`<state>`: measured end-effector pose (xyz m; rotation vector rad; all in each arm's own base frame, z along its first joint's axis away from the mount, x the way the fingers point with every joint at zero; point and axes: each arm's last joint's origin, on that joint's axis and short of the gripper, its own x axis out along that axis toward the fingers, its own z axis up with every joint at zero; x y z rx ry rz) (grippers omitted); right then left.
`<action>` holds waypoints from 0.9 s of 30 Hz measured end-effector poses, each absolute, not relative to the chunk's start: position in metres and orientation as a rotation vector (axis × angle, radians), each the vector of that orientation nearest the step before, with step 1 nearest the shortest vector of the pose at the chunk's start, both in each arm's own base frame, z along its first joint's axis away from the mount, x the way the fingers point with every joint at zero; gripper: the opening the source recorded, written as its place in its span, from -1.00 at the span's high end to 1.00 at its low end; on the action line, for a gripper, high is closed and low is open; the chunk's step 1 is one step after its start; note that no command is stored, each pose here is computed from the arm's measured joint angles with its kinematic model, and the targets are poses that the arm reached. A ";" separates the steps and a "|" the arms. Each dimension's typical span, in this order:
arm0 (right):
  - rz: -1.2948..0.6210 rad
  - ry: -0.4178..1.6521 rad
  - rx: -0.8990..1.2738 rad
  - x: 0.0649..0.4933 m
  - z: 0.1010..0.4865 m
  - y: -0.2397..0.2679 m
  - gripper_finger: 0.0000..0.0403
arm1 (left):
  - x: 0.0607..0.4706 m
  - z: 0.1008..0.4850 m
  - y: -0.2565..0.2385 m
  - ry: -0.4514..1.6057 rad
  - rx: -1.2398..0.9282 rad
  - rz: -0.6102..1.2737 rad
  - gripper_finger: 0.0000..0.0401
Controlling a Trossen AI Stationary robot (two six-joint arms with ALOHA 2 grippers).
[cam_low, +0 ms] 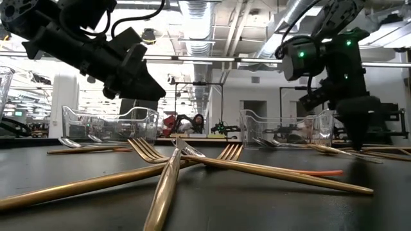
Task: Sort silverware by color (type)
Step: Put the gold fork into the bottom left transparent bin
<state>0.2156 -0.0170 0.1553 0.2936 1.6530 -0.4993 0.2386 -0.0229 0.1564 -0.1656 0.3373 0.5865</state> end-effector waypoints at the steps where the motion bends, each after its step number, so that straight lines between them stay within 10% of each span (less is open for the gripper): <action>1: -0.507 1.653 0.309 0.213 0.159 -0.016 0.94 | 0.239 0.157 -0.023 0.335 -0.167 0.586 0.15; 15: -0.814 1.408 0.152 0.205 0.214 0.011 0.96 | 0.243 0.165 -0.024 0.242 -0.202 0.568 0.15; 27: -0.702 1.601 0.090 0.191 0.186 0.011 0.45 | 0.243 0.167 -0.030 0.235 -0.195 0.526 0.15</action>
